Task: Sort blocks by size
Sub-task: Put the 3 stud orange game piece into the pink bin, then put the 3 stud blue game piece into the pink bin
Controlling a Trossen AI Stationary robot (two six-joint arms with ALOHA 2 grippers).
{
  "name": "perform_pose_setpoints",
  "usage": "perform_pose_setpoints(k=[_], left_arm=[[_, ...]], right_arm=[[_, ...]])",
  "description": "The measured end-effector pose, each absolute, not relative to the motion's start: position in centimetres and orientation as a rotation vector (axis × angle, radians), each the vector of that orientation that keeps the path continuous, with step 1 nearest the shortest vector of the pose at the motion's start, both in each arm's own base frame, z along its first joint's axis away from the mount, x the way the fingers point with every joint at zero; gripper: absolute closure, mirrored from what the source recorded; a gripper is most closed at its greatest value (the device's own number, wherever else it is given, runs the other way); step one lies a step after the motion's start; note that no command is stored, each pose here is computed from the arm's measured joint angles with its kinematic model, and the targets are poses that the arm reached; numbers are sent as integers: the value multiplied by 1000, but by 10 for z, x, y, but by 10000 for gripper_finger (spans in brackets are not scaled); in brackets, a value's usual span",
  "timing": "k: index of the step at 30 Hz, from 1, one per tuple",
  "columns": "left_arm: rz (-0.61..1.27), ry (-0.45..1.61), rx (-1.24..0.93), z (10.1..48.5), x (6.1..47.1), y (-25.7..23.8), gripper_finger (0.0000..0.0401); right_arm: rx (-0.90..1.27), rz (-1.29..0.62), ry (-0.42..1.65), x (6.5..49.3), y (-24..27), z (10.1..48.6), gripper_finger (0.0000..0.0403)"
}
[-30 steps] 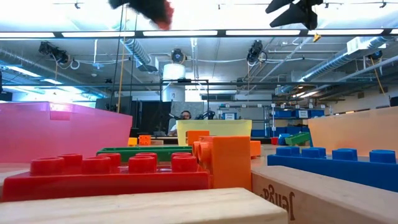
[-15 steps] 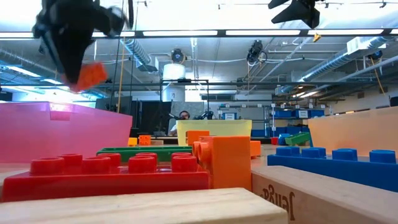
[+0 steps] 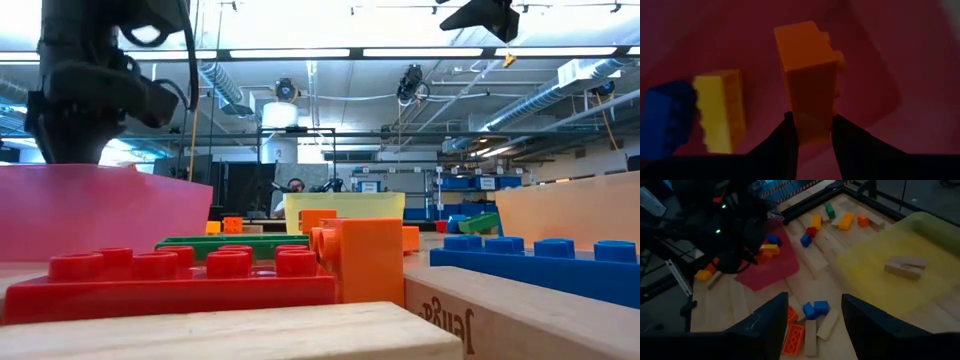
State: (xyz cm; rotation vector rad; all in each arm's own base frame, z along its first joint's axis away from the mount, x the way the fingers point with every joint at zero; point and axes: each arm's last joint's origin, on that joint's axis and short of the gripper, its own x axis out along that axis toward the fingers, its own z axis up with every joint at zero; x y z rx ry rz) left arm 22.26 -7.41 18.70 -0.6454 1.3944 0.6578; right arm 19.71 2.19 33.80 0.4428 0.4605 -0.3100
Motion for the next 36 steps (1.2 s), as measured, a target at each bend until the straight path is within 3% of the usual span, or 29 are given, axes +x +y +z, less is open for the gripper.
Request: perform_pose_setpoints(k=[14,23,36], left_arm=[[510,1455,-473,177,223,-58,281],[478,1473,-393,176,221,-57,250],[353,1505,-288,176,221,-58,236]], right_arm=[[572,-374,453,211,25,330,204],[650,-417,384,213,24,333,204],[651,-418,389,220,25,330,205]])
